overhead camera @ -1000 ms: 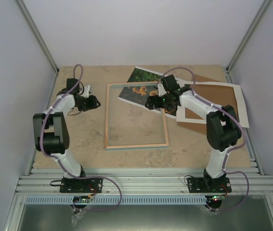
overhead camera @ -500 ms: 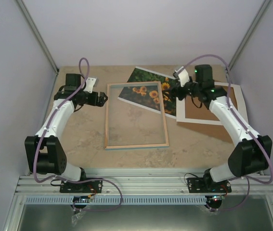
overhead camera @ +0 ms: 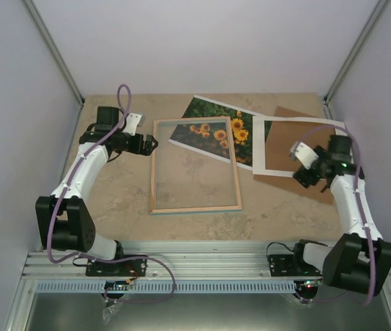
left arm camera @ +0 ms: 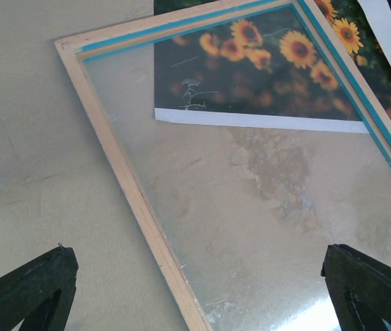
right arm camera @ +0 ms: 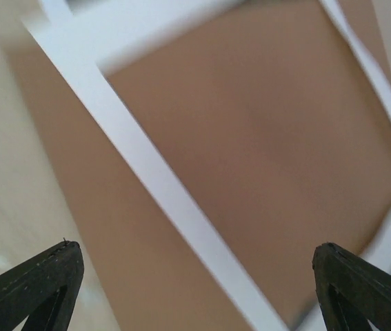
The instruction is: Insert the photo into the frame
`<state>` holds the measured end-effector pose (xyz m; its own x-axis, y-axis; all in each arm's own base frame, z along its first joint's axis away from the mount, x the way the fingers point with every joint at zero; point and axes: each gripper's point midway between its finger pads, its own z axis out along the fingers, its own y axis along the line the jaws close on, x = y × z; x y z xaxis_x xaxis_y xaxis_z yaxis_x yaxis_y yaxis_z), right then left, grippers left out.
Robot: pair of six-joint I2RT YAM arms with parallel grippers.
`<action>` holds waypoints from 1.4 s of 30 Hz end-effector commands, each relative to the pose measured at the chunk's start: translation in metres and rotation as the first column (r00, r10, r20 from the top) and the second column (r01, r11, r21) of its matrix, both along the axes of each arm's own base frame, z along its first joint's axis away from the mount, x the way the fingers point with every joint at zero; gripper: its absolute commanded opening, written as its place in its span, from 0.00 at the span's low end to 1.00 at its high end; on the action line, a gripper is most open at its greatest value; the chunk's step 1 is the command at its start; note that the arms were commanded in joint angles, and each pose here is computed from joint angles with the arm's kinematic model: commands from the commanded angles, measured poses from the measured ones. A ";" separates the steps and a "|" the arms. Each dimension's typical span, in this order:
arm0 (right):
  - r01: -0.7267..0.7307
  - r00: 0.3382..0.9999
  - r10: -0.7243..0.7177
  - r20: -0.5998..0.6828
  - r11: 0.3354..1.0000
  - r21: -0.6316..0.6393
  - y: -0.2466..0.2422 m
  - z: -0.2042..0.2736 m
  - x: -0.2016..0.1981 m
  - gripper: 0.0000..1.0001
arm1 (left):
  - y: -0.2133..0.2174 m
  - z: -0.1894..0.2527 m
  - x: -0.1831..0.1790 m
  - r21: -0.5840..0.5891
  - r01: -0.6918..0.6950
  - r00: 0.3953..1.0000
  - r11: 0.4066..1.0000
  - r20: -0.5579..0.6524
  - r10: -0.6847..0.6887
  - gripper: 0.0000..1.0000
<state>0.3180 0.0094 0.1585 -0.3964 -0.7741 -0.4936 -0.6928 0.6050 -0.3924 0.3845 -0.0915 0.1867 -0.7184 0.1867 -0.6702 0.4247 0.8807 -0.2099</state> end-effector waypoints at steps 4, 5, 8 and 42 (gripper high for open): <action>0.064 0.998 -0.058 0.028 0.948 -0.313 -0.129 -0.022 -0.032 0.89 | -0.011 0.015 -0.004 -0.049 0.033 0.999 0.998 0.017 -0.032 0.99; 0.068 0.998 -0.060 0.033 0.937 -0.342 -0.141 -0.025 -0.035 0.89 | -0.011 0.015 -0.003 -0.050 0.034 0.999 0.998 0.018 -0.033 1.00; 0.076 0.997 -0.063 0.045 0.907 -0.414 -0.172 -0.034 -0.040 0.89 | -0.012 0.017 -0.003 -0.052 0.034 0.999 0.998 0.020 -0.033 0.99; -0.128 0.965 0.242 0.097 0.765 -0.631 -0.206 -0.144 -0.022 0.54 | -0.004 0.025 0.014 -0.026 -0.025 0.999 0.999 0.027 0.026 0.99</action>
<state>0.2994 -0.2108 0.0336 -0.2335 -0.9661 0.1097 -0.6360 0.0665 -0.7688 0.3928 -0.0948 0.2034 -0.7114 0.1563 -0.6852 0.4123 0.8824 -0.2268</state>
